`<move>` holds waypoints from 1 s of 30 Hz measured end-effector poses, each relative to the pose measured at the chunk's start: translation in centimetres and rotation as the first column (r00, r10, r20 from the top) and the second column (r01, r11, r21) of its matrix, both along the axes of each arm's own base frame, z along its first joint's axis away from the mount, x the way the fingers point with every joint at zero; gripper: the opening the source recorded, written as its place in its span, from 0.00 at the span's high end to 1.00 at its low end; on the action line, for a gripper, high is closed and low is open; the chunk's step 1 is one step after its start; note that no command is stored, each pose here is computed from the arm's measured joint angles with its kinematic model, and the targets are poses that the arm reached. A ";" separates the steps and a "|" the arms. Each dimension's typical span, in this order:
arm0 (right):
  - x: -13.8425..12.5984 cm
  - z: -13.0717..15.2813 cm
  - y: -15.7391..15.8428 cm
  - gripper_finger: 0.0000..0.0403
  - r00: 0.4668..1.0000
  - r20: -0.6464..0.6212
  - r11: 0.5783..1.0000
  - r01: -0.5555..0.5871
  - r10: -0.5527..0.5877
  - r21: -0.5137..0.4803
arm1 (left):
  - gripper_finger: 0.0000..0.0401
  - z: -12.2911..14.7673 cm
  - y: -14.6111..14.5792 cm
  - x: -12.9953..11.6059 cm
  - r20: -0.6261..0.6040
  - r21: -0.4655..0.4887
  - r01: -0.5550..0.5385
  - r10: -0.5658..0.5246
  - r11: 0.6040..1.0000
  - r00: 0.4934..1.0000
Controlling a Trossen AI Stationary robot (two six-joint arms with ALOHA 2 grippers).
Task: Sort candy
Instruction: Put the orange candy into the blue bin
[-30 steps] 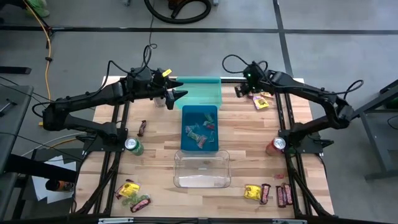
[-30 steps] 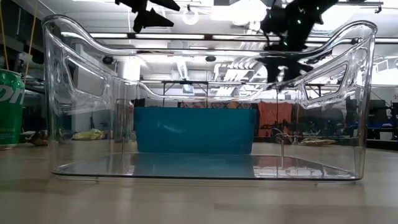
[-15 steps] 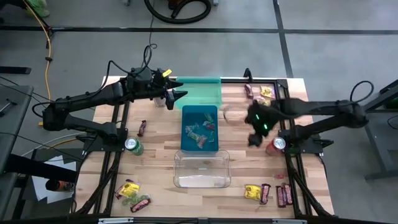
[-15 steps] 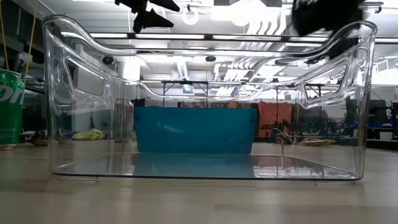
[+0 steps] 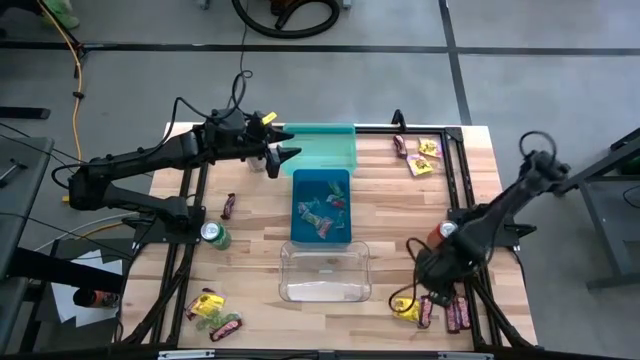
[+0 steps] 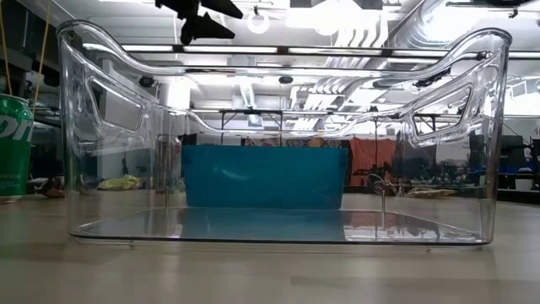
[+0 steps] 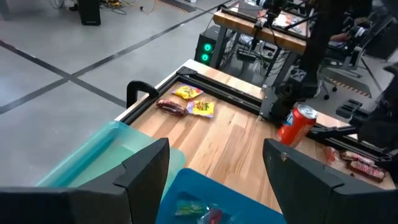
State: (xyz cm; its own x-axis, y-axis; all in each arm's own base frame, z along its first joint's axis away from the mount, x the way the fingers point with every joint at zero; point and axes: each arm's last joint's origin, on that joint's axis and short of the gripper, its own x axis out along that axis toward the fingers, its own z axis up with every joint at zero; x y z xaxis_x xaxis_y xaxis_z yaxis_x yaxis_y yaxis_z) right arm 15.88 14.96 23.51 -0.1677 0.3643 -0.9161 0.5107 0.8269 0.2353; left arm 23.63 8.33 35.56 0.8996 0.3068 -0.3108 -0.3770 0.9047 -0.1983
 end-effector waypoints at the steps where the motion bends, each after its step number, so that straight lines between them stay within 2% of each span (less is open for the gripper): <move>1: 0.2 -0.7 0.5 0.46 1.000 -0.028 1.000 -0.008 0.007 -0.023 | 0.39 0.0 0.0 0.0 -0.005 -0.002 0.000 0.000 1.000 1.000; 8: 1.6 -5.6 2.0 0.46 0.983 -0.184 0.977 -0.062 0.024 -0.203 | 0.39 -0.1 0.0 0.0 -0.005 -0.001 0.000 0.000 1.000 1.000; 14: 2.3 -8.8 2.6 0.46 0.959 -0.271 0.958 -0.155 0.087 -0.242 | 0.39 -0.1 0.0 0.0 -0.005 -0.002 0.000 0.000 1.000 1.000; 21: 1.7 -12.0 2.4 0.46 0.908 -0.411 0.960 -0.183 0.082 -0.212 | 0.39 -0.1 0.0 0.0 -0.005 -0.003 0.000 0.000 1.000 1.000; 25: 0.9 -12.8 1.8 0.47 0.898 -0.433 0.966 -0.179 0.082 -0.188 | 0.39 -0.1 0.0 0.0 -0.005 -0.003 0.000 0.000 1.000 1.000; 28: 0.7 -13.0 1.6 0.55 0.902 -0.414 0.968 -0.202 0.123 -0.152 | 0.39 -0.1 0.0 0.0 -0.006 -0.002 -0.001 0.001 1.000 1.000; 30: 0.8 -12.8 1.7 0.67 0.905 -0.393 0.965 -0.231 0.166 -0.125 | 0.39 -0.1 0.0 0.0 -0.008 0.003 -0.018 0.018 1.000 1.000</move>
